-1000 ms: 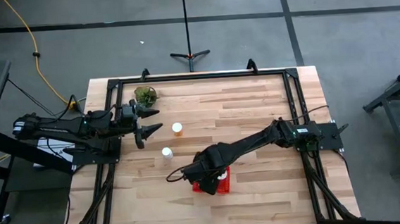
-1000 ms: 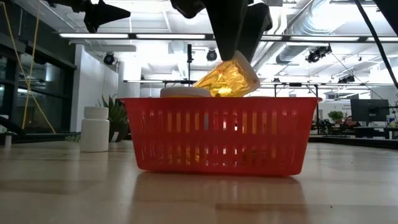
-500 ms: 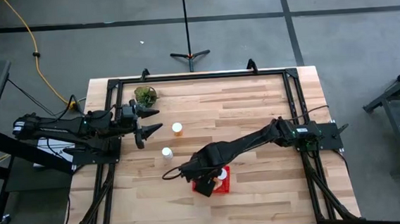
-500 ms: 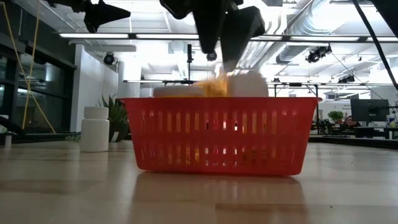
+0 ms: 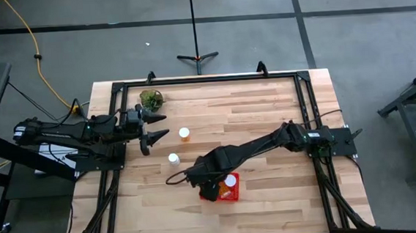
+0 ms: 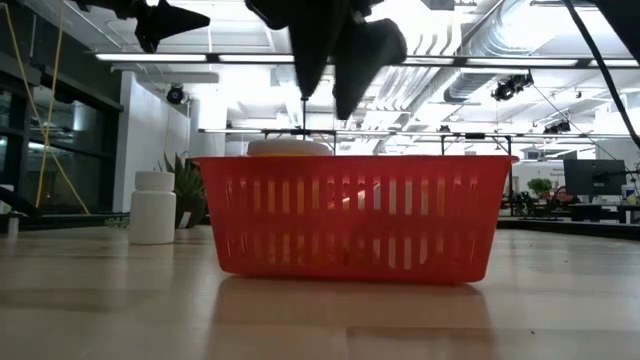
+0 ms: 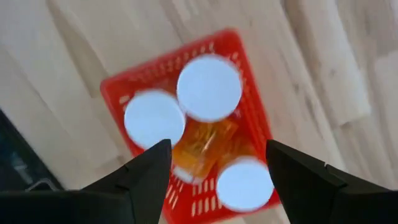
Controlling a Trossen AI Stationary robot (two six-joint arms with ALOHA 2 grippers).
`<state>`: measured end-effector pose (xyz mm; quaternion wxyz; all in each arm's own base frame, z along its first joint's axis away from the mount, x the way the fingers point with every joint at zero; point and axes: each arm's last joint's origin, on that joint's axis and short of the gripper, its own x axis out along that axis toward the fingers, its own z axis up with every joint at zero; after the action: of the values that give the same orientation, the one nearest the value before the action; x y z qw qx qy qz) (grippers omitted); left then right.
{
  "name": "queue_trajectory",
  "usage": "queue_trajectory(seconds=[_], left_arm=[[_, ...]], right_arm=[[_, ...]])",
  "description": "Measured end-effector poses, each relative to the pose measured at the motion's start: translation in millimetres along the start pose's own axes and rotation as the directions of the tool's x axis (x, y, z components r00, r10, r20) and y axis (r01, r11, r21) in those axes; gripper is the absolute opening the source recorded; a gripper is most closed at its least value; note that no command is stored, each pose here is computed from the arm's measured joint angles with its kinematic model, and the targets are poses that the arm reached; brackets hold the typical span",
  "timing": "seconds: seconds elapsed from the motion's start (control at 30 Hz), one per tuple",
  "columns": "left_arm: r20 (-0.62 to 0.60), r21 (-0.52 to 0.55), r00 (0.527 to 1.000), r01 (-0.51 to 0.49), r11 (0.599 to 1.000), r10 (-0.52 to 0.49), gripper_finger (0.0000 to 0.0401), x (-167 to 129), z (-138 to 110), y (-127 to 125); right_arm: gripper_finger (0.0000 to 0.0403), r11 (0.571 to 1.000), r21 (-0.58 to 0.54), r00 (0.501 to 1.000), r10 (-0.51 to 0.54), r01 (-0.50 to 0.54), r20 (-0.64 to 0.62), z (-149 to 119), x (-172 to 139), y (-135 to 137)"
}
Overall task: Pick and place pill bottles into a basket
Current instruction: Put the white pill bottle into the red bin
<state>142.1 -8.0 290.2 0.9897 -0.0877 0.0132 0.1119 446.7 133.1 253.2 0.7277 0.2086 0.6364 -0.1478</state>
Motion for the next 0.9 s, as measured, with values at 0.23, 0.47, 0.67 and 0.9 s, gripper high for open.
queue_trajectory(seconds=[0.23,0.47,0.67,0.9], left_arm=[[0.0,0.0,1.0,0.0,1.0,0.0,0.0308,0,0,0],[-0.001,0.038,1.0,-0.003,0.999,0.003,0.0308,0,0,0],[0.044,0.134,0.996,-0.084,0.987,0.079,0.0308,-7,4,4],[0.075,0.153,0.992,-0.109,0.982,0.099,0.0308,-27,9,11]], right_arm=[[0.0257,0.994,-0.014,0.986,0.109,-0.108,0.124,32,-2,-10],[0.0287,0.996,-0.006,0.977,0.088,-0.088,0.192,62,-3,-40],[0.0312,0.999,-0.008,0.985,0.044,-0.043,0.168,78,-4,-70],[0.0316,0.999,-0.042,0.997,-0.02,0.023,0.08,79,-7,-91]])
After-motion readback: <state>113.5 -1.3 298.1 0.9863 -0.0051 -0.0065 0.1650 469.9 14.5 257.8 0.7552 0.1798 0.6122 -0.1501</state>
